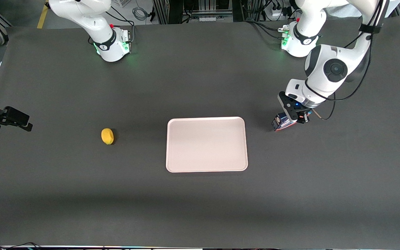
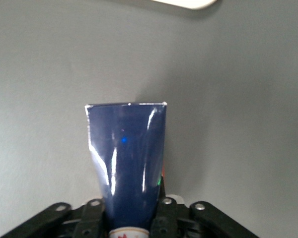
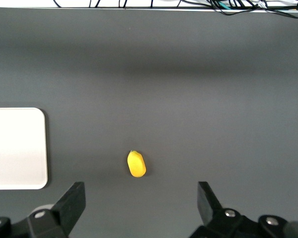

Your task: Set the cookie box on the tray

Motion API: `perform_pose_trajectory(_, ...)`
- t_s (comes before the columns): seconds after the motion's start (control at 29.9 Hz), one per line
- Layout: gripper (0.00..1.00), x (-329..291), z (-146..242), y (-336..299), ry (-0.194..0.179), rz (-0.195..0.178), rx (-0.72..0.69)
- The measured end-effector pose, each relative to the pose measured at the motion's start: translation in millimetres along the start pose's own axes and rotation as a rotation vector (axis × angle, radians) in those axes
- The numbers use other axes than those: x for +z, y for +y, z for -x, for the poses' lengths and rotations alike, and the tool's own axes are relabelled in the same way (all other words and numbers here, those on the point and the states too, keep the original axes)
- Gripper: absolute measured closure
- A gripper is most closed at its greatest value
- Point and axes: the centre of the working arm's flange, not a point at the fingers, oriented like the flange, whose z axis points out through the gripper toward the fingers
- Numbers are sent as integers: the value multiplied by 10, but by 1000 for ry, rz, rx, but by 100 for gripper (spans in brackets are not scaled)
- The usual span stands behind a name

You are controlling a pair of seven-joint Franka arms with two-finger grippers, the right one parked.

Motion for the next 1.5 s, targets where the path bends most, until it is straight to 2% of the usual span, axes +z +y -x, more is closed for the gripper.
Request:
perform_pose_trajectory(0.27, 77, -546, -389, 12, 5, -16, -207)
perform_pose_trajectory(0.57, 77, -1043, -1031, 226, 67, -37, -482)
perform_pose_trajectory(0.74, 77, -1204, -1306, 325, 89, -25, -604)
perform_pose_trajectory(0.9, 77, -1298, -1535, 313, 94, 5, -708)
perform_pose_trajectory(1.07, 77, -1258, -1754, 274, 89, 40, -791)
perform_pose_trajectory(1.17, 77, -1084, -1882, 295, 64, 53, -849)
perform_pose_trajectory(1.34, 77, -669, -2115, 409, 4, 34, -952)
perform_pose_trajectory(1.4, 77, -514, -2208, 447, -1, 25, -982)
perform_pose_trajectory(1.5, 77, -309, -2324, 476, 13, 31, -1008)
